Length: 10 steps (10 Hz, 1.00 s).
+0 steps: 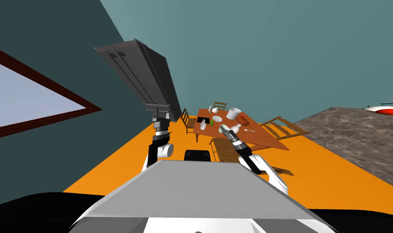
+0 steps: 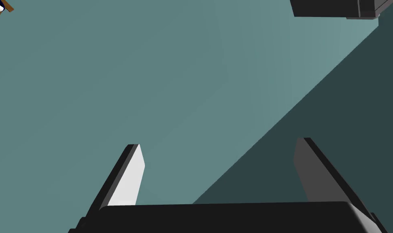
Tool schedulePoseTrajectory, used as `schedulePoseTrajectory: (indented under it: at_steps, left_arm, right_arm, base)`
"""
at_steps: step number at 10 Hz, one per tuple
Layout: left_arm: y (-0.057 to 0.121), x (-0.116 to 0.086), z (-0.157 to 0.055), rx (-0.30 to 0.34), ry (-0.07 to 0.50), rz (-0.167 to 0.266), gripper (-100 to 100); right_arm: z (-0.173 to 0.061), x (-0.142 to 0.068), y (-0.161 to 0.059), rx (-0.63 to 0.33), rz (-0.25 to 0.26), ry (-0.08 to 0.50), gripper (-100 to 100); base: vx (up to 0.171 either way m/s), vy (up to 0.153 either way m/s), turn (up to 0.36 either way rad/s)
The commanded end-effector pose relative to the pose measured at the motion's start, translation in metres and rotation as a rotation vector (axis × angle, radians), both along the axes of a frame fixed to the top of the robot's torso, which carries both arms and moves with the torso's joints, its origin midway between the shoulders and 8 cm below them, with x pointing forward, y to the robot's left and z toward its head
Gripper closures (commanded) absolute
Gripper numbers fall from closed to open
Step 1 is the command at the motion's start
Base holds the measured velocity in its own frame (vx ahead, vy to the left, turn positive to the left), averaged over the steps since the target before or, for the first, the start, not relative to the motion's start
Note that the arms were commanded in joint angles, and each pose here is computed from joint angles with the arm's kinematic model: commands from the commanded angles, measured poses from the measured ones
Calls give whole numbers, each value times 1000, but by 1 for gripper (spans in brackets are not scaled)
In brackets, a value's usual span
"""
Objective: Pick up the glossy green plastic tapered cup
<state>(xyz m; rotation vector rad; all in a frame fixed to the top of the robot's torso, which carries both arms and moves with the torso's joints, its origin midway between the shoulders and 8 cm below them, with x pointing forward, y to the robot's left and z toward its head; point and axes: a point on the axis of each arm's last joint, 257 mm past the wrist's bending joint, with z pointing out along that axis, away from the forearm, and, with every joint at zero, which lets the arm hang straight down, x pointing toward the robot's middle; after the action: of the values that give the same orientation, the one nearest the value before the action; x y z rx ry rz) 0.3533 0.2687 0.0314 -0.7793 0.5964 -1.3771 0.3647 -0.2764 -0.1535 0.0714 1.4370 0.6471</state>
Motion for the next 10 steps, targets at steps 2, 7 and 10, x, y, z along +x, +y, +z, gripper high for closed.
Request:
schedulePoseTrajectory:
  at_steps: [2,7,10]
  left_arm:
    - [0,0,0,0,0,0,0]
    - [0,0,0,0,0,0,0]
    - [0,0,0,0,0,0,0]
  right_arm:
    - [-23,-1,-10,-117,-1,50,-100]
    - [-76,-9,-47,-381,0,172,-100]
    - [-97,-13,-62,-510,9,214,-100]
  base:
    - [-46,21,135]
    - [-42,22,138]
    - [-31,20,125]
